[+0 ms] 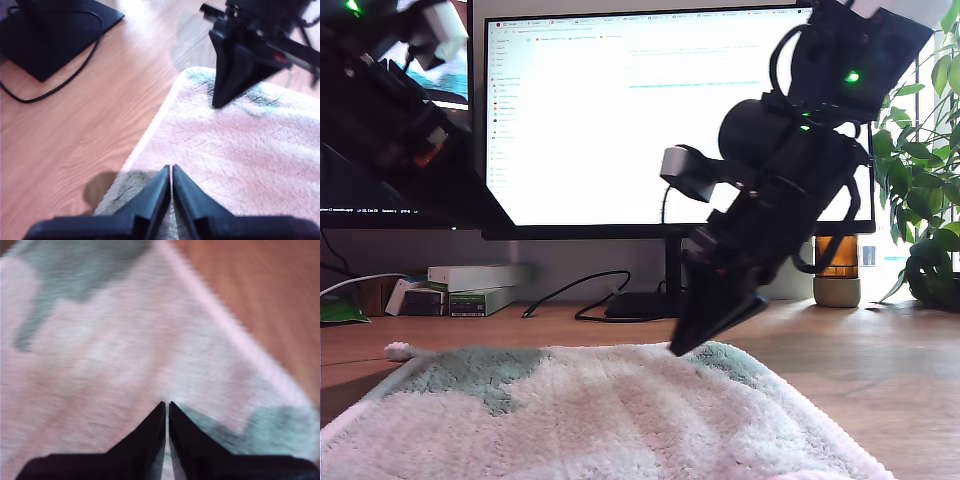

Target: Fold the tea towel to a neat square and place it to the right

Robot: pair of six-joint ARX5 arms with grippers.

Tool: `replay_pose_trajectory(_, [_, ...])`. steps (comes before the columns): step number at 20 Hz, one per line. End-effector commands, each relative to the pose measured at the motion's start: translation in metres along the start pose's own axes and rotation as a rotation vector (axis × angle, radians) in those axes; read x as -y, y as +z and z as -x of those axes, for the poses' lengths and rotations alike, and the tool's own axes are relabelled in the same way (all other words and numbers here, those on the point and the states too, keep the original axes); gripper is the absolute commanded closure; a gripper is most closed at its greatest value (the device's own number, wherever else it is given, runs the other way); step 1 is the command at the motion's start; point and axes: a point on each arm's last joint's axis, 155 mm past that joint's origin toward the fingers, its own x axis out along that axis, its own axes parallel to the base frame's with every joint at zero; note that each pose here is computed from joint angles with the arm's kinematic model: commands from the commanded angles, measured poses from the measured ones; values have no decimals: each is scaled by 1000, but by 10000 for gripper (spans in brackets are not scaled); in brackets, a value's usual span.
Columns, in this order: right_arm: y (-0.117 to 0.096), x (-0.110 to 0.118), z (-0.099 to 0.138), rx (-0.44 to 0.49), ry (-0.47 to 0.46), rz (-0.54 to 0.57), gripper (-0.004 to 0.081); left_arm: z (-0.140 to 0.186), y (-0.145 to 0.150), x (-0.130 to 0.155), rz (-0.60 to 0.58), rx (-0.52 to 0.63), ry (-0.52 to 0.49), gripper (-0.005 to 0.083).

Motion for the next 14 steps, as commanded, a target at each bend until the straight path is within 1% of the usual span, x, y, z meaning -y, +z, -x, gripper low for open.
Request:
replay_pose_trajectory(1, [-1,8,0,-2,-22,-11,781,0,-4,2,7,-10,-4,797])
replay_pose_trajectory(7, [-34,10,-29,-96,10,-57,781,5,-1,5,24,-2,-4,797])
replay_pose_trajectory(8, [-41,13,-33,-120,-6,-65,781,7,1,5,22,2,-2,797])
replay_pose_trajectory(10, [-51,28,-34,-160,-81,-79,781,11,3,5,18,10,2,797])
replay_pose_trajectory(12, [-53,40,-31,-165,-129,-88,781,13,3,6,18,9,4,797])
replay_pose_trajectory(14, [-61,53,-26,-186,-172,-124,781,13,0,5,22,-5,10,797])
